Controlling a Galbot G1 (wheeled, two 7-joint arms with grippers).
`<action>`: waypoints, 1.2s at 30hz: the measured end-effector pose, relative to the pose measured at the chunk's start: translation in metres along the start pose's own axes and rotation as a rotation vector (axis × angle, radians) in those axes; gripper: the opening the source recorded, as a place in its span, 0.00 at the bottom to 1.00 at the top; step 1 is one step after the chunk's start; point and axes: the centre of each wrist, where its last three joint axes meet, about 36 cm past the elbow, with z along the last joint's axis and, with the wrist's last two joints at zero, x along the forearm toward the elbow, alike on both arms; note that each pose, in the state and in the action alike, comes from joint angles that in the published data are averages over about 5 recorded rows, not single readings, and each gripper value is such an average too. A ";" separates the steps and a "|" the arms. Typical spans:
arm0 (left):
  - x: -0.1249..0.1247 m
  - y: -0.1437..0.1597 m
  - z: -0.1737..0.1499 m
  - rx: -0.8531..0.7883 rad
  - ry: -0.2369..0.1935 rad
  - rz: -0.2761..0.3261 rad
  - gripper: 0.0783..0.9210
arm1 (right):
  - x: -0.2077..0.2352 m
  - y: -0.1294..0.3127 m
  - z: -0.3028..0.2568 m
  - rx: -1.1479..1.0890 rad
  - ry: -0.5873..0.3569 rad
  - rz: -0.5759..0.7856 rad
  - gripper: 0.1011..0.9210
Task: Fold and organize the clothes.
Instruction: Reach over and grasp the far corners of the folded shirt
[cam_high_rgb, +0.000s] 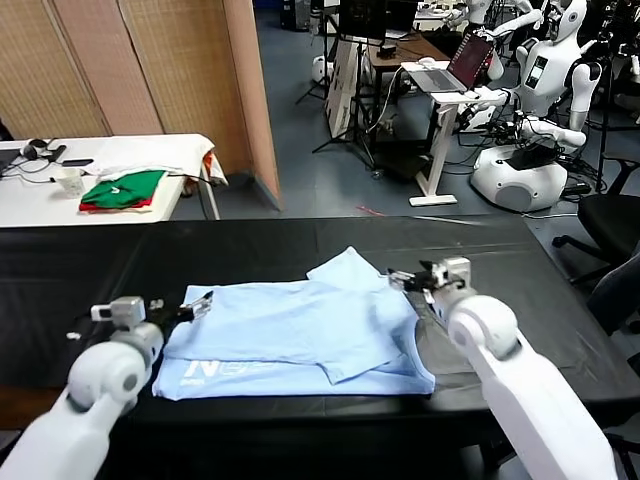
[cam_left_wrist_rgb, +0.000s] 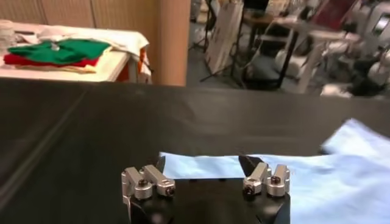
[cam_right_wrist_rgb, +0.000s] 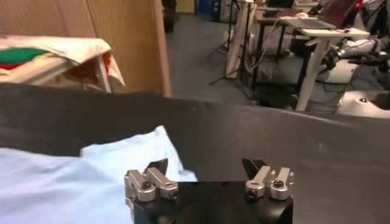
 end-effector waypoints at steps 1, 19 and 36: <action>-0.007 0.002 -0.002 0.001 0.008 -0.003 0.98 | -0.005 0.000 -0.001 0.001 0.008 -0.002 0.98; -0.042 0.017 -0.005 0.002 0.089 -0.023 0.98 | -0.053 0.013 0.009 -0.018 0.135 -0.020 0.82; -0.044 0.017 -0.001 -0.001 0.109 0.020 0.35 | -0.062 0.017 0.013 -0.027 0.144 -0.032 0.12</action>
